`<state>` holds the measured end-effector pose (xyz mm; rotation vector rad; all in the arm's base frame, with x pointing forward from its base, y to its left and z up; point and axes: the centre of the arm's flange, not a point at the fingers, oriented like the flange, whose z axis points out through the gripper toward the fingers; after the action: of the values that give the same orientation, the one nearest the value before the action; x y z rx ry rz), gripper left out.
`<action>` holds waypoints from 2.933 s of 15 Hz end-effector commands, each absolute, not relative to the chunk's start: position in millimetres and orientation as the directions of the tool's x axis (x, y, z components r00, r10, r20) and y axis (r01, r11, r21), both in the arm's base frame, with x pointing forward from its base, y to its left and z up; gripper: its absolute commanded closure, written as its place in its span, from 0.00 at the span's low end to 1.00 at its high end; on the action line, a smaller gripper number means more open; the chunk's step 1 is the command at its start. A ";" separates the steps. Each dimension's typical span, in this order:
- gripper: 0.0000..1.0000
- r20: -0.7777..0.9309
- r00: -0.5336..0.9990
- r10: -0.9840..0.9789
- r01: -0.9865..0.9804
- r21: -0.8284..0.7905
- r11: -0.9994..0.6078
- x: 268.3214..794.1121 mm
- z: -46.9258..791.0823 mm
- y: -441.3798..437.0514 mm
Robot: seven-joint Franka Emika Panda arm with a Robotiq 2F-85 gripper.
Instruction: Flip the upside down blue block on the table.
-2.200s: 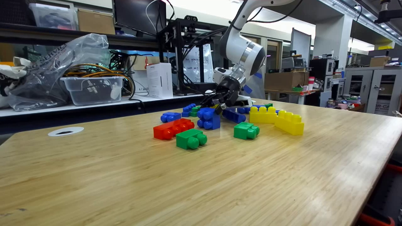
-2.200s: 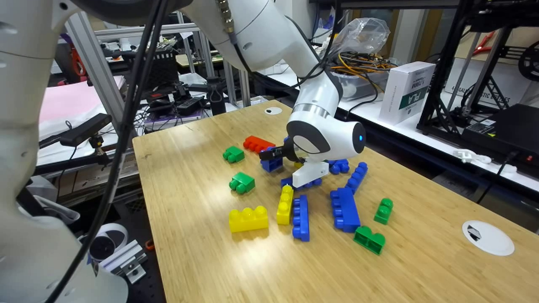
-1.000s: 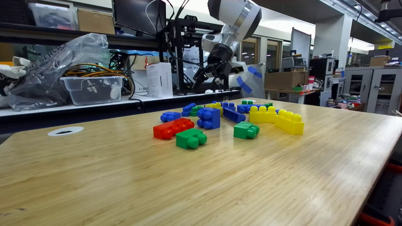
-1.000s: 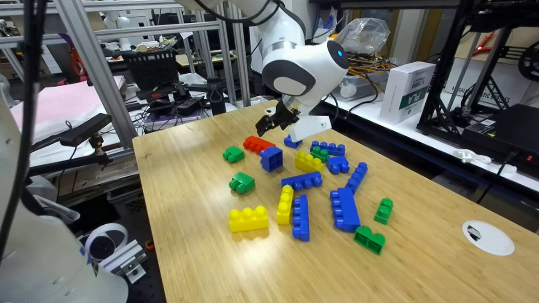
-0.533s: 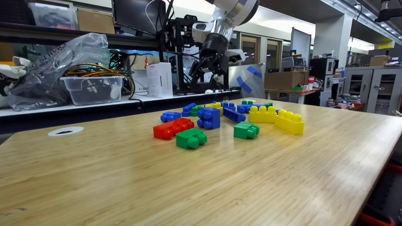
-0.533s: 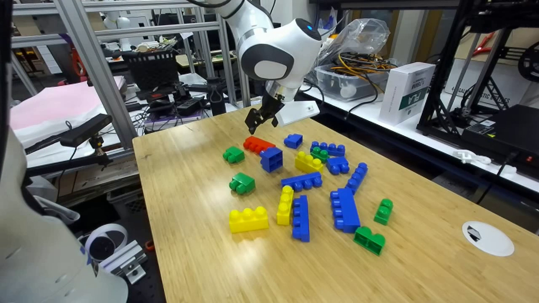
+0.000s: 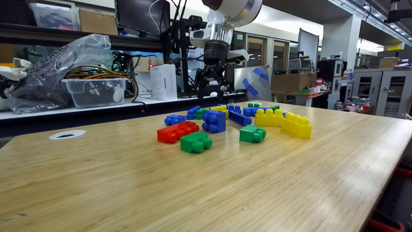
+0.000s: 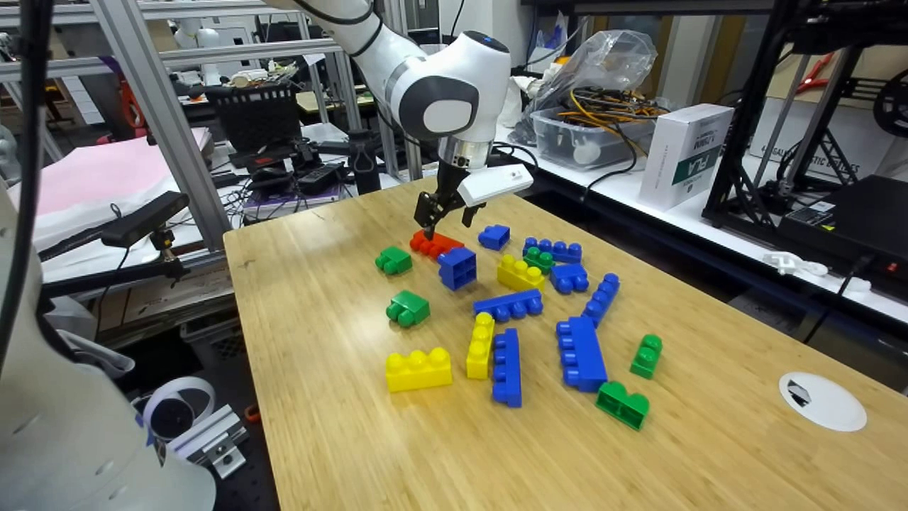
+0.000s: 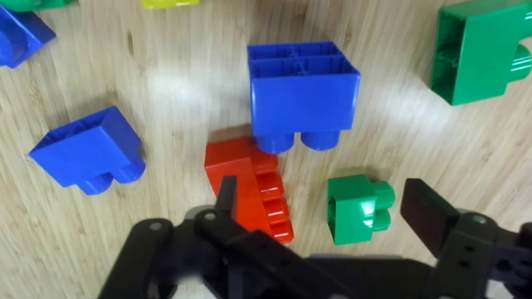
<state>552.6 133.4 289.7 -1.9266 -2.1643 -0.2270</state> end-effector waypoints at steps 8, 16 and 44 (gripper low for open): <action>0.00 0.083 -0.103 0.991 0.993 -0.044 0.107 551.5 257.8 152.9; 0.00 0.035 -0.105 0.994 0.992 -0.070 0.107 548.7 240.2 160.2; 0.55 0.700 -0.123 0.704 0.977 -0.039 0.210 574.5 253.2 41.4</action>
<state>566.7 47.7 263.8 -1.6890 -1.9383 -0.5393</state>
